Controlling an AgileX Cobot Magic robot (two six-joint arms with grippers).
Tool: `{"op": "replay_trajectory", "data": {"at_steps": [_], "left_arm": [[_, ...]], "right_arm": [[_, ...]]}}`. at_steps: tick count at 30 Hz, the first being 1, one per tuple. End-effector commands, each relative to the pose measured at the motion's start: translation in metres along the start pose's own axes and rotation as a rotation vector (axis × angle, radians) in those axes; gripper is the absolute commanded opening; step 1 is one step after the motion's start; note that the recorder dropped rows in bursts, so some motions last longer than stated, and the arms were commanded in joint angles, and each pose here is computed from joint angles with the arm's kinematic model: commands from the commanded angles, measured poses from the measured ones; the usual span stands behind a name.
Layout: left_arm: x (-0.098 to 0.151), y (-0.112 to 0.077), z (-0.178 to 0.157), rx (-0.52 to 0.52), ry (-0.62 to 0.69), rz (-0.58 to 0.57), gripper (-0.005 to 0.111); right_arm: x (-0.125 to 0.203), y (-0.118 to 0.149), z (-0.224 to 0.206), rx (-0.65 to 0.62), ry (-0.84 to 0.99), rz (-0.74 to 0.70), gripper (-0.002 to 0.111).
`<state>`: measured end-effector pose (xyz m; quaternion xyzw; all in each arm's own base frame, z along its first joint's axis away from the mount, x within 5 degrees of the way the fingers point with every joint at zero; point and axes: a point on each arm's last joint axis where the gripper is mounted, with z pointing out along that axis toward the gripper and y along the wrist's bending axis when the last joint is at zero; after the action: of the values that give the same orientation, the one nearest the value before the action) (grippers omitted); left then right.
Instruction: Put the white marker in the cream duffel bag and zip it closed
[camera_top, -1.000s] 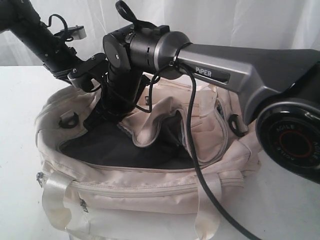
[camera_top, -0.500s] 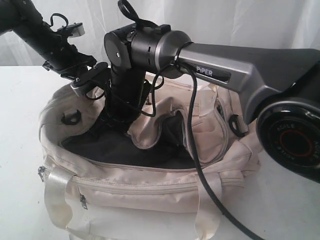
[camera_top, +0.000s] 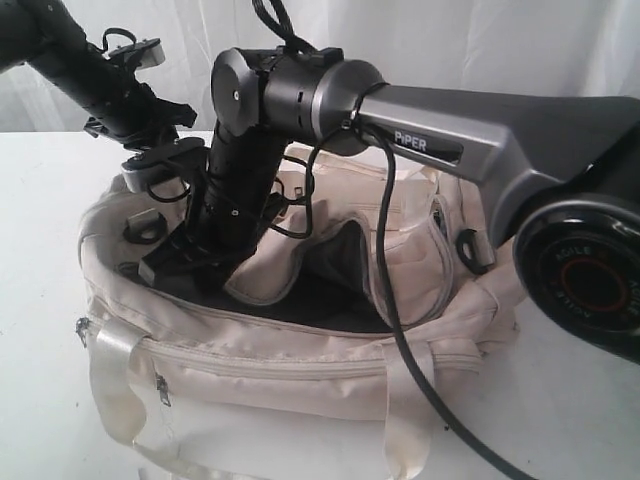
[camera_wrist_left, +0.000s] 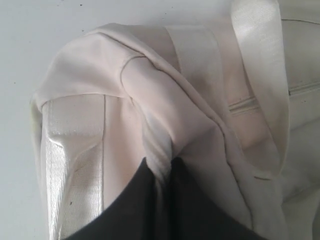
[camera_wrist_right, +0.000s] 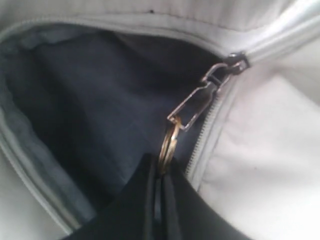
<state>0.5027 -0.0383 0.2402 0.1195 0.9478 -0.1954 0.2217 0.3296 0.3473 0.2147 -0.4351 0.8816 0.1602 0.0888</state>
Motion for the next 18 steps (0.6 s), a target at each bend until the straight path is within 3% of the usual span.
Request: {"op": "replay_trajectory", "data": {"at_steps": [1,10,18], "left_arm": [[-0.009,0.026,-0.015,-0.078,-0.133,-0.057,0.000],[-0.001,0.066,-0.034,-0.120,-0.158,-0.171,0.000],[0.005,0.087,-0.046,-0.142,-0.167,-0.206,0.000]], "right_arm": [[0.005,0.012,-0.023,-0.049,0.030,0.020,0.000],[0.005,0.029,-0.083,-0.056,-0.095,0.063,0.000],[0.006,0.046,-0.102,-0.094,-0.136,0.075,0.000]]}}
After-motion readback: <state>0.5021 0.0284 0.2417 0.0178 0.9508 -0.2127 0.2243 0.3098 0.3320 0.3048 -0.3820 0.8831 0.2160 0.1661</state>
